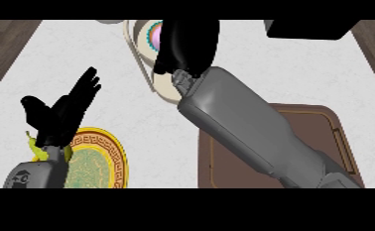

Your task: Pick the cupcake from the tray and place it in the tiered basket

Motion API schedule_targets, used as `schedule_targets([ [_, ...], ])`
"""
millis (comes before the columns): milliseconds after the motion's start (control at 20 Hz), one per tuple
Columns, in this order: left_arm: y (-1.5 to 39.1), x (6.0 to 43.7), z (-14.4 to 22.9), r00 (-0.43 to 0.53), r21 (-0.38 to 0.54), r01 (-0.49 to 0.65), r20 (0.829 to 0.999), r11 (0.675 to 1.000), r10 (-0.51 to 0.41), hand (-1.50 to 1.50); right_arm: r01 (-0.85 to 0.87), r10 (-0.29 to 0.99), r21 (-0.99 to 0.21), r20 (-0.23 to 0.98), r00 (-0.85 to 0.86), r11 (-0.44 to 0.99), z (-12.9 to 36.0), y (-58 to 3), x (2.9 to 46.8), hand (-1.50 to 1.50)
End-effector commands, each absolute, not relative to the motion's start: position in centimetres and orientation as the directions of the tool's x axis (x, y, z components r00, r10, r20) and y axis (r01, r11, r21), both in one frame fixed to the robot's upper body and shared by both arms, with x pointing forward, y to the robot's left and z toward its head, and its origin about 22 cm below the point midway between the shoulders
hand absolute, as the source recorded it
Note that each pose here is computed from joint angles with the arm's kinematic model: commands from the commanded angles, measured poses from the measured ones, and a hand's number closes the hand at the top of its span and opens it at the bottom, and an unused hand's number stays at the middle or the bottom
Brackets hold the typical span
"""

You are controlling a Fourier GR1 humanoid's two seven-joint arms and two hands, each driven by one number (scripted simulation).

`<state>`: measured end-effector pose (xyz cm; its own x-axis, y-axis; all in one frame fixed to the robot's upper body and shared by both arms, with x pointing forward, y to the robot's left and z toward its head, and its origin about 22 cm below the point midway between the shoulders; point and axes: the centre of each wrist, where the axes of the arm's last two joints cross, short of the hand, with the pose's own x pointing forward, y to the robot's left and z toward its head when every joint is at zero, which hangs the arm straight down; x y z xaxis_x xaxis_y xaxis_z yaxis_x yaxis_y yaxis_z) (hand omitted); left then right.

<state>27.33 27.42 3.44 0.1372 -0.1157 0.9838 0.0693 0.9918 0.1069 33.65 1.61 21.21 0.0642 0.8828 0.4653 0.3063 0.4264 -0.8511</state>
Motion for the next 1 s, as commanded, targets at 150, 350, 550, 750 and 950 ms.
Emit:
schedule_targets([
  [150,27.8,26.8,4.5,0.132,0.106,0.085,0.984,0.991,-0.116,0.00,0.374,0.832,-0.831,0.511,0.217,0.413,18.4,2.6,35.8,1.50],
  [350,28.5,26.5,4.2,0.150,0.114,0.070,0.981,0.991,-0.123,0.00,0.450,0.835,-0.803,0.515,0.195,0.390,18.7,2.8,36.7,1.50],
  [550,26.7,27.6,3.2,0.108,0.111,0.064,0.987,0.992,-0.118,0.00,0.530,0.782,-0.708,0.611,0.126,0.467,18.9,2.1,37.8,1.50],
  [750,27.5,26.3,3.7,0.126,0.110,0.077,0.985,0.991,-0.119,0.00,0.518,0.795,-0.731,0.588,0.146,0.445,17.1,1.3,39.5,-1.50],
  [950,27.6,26.9,4.3,0.134,0.097,0.077,0.985,0.992,-0.107,0.00,0.505,0.793,-0.727,0.596,0.128,0.465,17.6,1.7,39.6,-1.50],
])
